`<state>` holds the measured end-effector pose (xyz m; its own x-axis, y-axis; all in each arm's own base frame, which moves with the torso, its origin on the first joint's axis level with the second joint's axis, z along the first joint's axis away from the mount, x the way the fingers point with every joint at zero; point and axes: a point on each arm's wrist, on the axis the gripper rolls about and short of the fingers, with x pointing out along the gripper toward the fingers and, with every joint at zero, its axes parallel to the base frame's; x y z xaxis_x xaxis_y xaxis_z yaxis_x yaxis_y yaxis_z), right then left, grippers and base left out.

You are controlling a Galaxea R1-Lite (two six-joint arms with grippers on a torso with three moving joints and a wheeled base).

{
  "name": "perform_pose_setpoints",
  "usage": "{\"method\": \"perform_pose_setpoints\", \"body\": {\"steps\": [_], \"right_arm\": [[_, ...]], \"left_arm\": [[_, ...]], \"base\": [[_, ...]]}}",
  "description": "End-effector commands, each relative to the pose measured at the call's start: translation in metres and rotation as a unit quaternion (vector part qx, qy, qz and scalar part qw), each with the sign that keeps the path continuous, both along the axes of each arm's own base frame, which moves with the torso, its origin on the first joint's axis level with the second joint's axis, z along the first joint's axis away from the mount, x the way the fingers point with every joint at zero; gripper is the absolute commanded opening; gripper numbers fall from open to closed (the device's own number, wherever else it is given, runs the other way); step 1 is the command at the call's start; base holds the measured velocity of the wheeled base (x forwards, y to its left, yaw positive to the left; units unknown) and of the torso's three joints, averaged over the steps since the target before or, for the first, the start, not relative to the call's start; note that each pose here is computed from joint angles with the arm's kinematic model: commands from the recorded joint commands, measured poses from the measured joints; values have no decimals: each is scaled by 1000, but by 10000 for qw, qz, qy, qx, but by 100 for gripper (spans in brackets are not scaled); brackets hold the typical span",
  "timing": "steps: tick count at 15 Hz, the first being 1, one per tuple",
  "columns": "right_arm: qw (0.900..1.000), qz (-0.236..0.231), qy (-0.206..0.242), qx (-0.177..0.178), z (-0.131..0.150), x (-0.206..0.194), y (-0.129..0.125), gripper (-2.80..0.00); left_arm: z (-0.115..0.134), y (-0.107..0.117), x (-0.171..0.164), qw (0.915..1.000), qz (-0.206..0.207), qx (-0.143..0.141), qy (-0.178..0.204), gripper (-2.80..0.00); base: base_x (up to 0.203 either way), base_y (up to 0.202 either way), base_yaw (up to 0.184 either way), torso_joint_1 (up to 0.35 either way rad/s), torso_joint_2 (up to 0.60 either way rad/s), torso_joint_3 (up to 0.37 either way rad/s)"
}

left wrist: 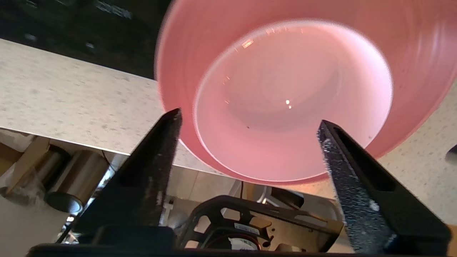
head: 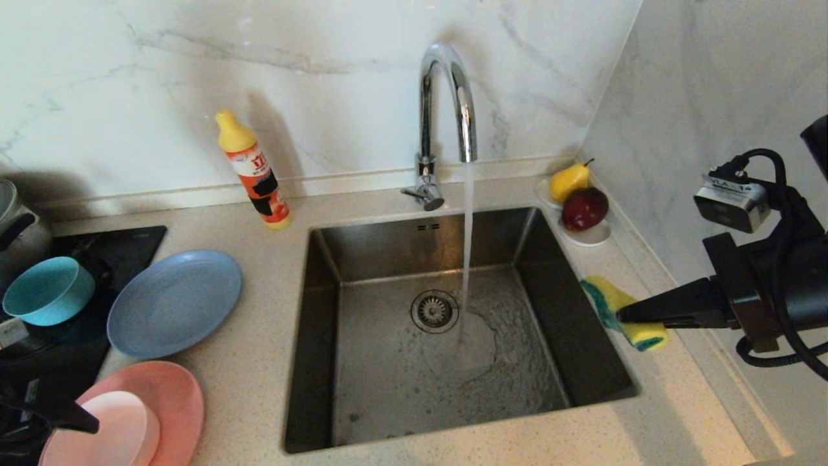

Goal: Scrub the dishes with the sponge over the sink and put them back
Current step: Wash the bowl

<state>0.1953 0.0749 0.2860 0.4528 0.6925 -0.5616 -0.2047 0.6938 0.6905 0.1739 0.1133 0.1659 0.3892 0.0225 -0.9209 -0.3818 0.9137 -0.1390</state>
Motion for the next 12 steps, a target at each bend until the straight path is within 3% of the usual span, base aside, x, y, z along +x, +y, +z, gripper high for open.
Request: {"method": "perform_pose_setpoints", "body": {"steps": [1, 12], "right_arm": [[10000, 1, 39, 15, -1, -1, 0, -280], [9999, -59, 127, -4, -7, 5, -2, -280]], "left_arm": [[-10, -3, 0, 10000, -35, -64, 67, 0], [-38, -4, 26, 9995, 175, -270, 44, 0]], "base": [[0, 0, 0, 0, 0, 0], [0, 0, 0, 0, 0, 0]]}}
